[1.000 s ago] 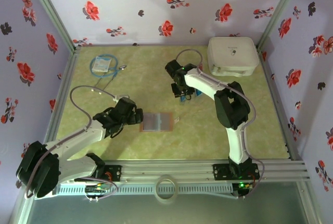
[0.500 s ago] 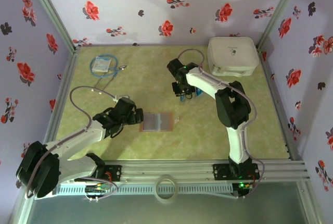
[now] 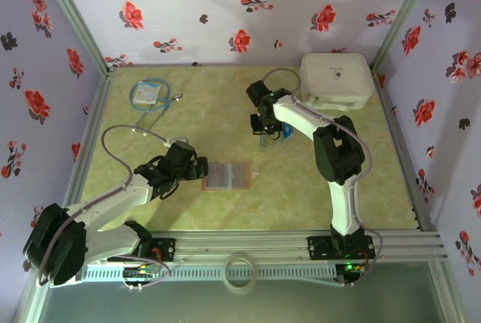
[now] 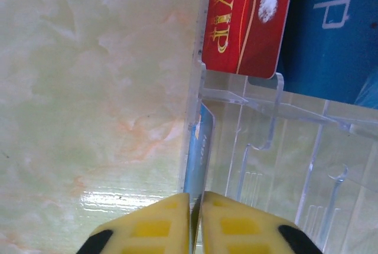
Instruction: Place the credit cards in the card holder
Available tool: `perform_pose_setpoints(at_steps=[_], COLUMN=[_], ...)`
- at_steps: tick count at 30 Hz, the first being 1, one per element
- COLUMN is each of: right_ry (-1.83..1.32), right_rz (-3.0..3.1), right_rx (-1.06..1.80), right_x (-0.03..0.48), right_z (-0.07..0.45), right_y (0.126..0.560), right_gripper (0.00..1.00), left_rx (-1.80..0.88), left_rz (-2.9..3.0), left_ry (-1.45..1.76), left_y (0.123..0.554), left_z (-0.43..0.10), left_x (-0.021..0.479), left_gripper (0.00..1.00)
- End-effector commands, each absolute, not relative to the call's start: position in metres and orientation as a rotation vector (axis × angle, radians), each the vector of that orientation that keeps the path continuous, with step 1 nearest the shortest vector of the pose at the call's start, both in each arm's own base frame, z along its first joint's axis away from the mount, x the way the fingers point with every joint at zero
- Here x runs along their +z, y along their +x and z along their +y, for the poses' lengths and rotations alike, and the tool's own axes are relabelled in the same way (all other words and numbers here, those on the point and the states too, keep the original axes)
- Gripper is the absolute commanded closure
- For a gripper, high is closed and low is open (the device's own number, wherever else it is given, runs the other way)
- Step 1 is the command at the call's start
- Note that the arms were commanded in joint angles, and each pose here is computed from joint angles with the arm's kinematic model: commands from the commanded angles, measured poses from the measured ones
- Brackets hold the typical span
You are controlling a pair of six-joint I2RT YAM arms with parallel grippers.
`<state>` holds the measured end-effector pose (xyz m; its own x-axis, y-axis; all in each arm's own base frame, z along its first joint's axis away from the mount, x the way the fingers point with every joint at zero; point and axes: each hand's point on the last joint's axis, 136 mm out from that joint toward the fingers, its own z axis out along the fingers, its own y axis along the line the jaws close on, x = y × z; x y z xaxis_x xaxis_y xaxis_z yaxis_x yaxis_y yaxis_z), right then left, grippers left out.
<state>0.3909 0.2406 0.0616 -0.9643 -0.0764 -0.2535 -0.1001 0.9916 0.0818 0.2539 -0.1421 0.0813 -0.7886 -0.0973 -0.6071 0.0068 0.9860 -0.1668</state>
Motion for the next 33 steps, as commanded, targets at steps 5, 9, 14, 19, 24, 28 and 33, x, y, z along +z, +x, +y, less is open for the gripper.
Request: perform_pose_setpoints(at_steps=[5, 9, 14, 19, 24, 28, 33], right_ry=[-0.087, -0.083, -0.074, -0.062, -0.045, -0.05, -0.023], right_rz=[2.838, 2.779, 2.689, 2.505, 2.339, 2.296, 2.232], right_rx=[0.245, 0.32, 0.472, 0.764, 1.081, 1.138, 1.173], right_x=[0.094, 0.125, 0.163, 0.19, 0.19, 0.167, 0.146], right_z=[0.24, 0.243, 0.253, 0.274, 0.298, 0.31, 0.318], right_y=[0.391, 0.387, 0.377, 0.359, 0.334, 0.313, 0.3], right_gripper=[1.0, 1.0, 1.0, 1.0, 1.0, 1.0, 1.0], left_rx=[-0.222, -0.204, -0.165, -0.153, -0.153, -0.126, -0.063], left_rz=[2.469, 2.469, 2.453, 2.398, 2.41, 2.48, 2.544], left_ry=[-0.063, -0.056, -0.05, -0.037, -0.012, -0.001, -0.023], left_y=[0.253, 0.256, 0.26, 0.263, 0.26, 0.256, 0.256], left_z=[-0.141, -0.14, -0.137, -0.133, -0.133, -0.134, -0.133], left_x=[0.082, 0.082, 0.087, 0.09, 0.095, 0.091, 0.079], left_gripper=[0.0, 0.0, 0.0, 0.0, 0.0, 0.0, 0.0])
